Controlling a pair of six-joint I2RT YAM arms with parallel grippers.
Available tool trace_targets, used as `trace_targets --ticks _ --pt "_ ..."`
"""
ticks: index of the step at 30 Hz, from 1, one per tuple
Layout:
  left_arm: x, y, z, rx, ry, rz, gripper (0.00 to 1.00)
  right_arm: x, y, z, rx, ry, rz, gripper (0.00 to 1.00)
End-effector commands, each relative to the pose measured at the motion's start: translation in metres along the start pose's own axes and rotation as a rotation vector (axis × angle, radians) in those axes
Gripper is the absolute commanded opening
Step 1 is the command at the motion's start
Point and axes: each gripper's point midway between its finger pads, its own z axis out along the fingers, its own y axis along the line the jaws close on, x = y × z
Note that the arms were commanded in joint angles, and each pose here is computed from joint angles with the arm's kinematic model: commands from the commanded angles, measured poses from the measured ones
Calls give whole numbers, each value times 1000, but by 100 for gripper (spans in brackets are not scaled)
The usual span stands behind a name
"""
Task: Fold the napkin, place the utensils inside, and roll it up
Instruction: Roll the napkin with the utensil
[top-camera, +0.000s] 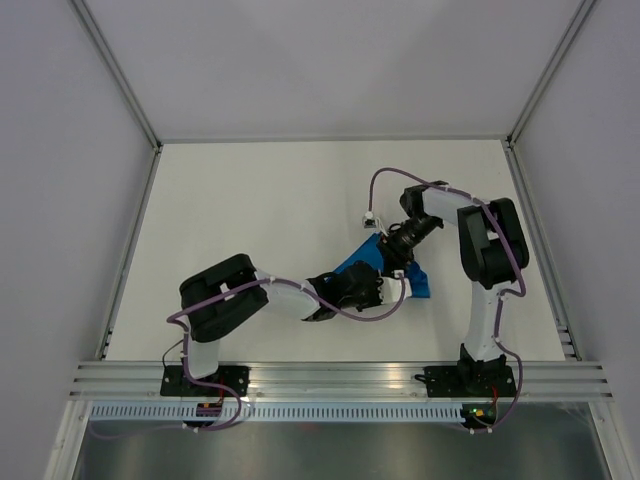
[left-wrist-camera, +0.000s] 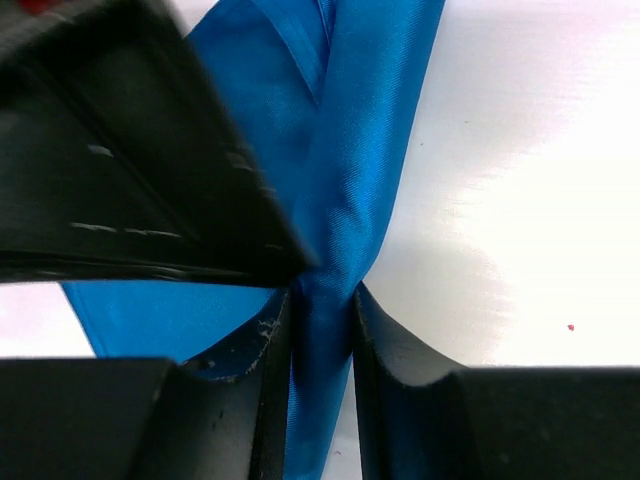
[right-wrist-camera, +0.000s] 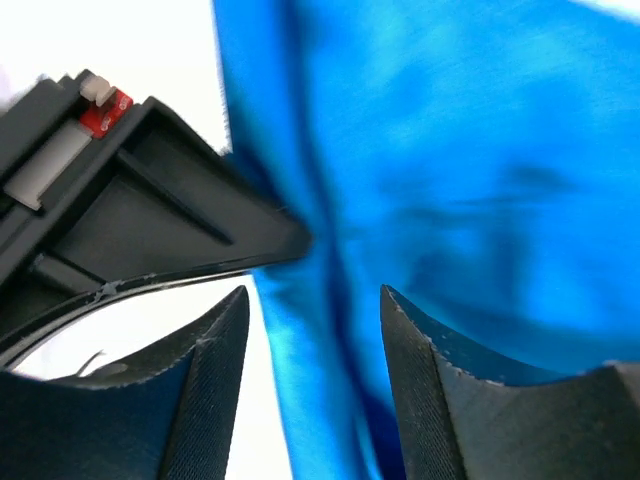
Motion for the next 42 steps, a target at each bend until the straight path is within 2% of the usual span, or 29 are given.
trace_targets --ticks 1,3,8,9,13,15,17,18,19,21,22,29,35,42 --pt "45 -43 -4 205 129 -120 2 -42 -32 -35 277 -138 -129 61" --pt "44 -42 -5 232 126 -152 2 -57 -34 -55 368 -200 -162 63" --pt "44 -35 -4 284 133 -257 2 -65 -31 -88 477 -326 -128 64" --pt "48 -33 -6 314 141 -294 2 -73 -28 -99 518 -366 -167 64" --pt "47 -29 -7 397 150 -415 2 -63 -20 -115 609 -440 -206 64" --pt "45 -24 -6 445 134 -467 2 -66 -9 -129 690 -485 -291 64" --pt "43 -19 -5 483 142 -530 2 -54 2 -124 723 -497 -336 65" --pt "41 -15 -5 514 125 -559 2 -52 4 -124 745 -492 -392 66" --pt "53 -24 -8 555 178 -609 2 -39 4 -112 731 -473 -398 67" --pt "48 -18 -6 607 162 -668 2 -26 12 -99 712 -453 -440 68" --pt "55 -23 -6 637 195 -708 2 -24 14 -94 710 -429 -491 68" --pt "56 -13 -3 765 188 -891 2 -2 18 -42 707 -291 -603 70" --pt "59 -14 -4 814 211 -964 2 2 10 -17 777 -218 -696 71" --pt "58 -12 -2 830 217 -980 2 4 9 -1 768 -169 -725 71"
